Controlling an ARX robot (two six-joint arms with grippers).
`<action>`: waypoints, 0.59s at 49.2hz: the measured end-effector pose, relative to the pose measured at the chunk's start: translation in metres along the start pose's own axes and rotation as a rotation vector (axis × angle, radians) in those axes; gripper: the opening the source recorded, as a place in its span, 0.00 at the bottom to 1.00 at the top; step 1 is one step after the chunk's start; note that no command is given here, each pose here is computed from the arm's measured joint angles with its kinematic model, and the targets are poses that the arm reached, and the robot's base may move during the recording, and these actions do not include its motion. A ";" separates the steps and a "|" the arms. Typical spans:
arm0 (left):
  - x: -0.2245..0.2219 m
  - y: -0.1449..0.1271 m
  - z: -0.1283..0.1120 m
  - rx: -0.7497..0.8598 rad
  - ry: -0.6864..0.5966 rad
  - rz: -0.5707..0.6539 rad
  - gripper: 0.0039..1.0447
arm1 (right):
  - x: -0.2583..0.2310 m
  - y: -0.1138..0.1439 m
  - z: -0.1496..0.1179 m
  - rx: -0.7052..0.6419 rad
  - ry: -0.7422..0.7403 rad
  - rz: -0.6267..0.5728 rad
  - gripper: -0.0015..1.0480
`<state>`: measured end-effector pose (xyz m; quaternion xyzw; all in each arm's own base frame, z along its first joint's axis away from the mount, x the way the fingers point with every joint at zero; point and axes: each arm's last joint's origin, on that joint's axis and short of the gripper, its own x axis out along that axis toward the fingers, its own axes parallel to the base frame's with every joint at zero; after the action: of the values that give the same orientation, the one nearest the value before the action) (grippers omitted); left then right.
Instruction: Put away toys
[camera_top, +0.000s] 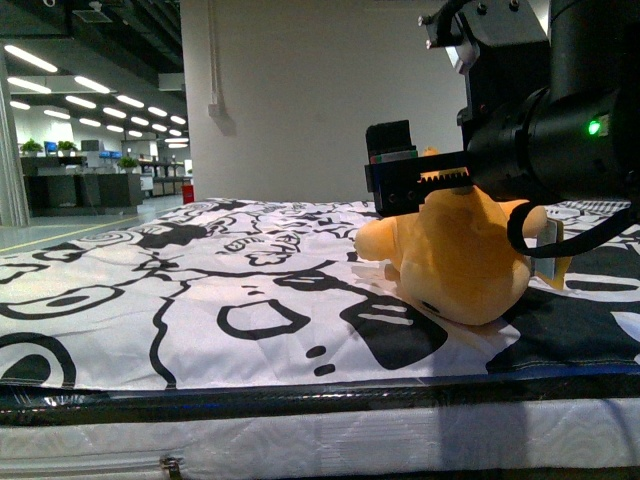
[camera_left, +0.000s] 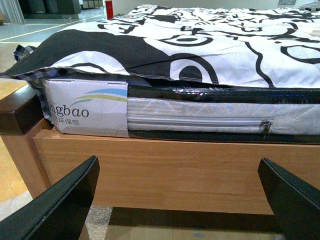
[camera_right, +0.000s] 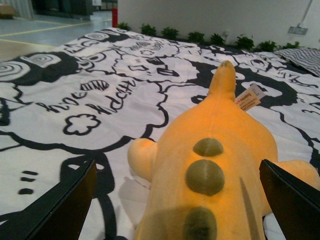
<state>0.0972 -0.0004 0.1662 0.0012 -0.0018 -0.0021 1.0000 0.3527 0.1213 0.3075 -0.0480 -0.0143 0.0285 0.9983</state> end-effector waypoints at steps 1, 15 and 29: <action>0.000 0.000 0.000 0.000 0.000 0.000 0.94 | 0.003 -0.001 -0.002 -0.003 0.004 -0.008 0.94; 0.000 0.000 0.000 0.000 0.000 0.000 0.94 | 0.024 -0.005 -0.031 -0.033 0.086 -0.061 0.94; 0.000 0.000 0.000 0.000 0.000 0.000 0.94 | 0.022 0.000 -0.049 -0.025 0.144 -0.034 0.94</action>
<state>0.0972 -0.0004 0.1662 0.0012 -0.0018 -0.0021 1.0000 0.3763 0.1177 0.2594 -0.0622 0.0566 0.0076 0.9964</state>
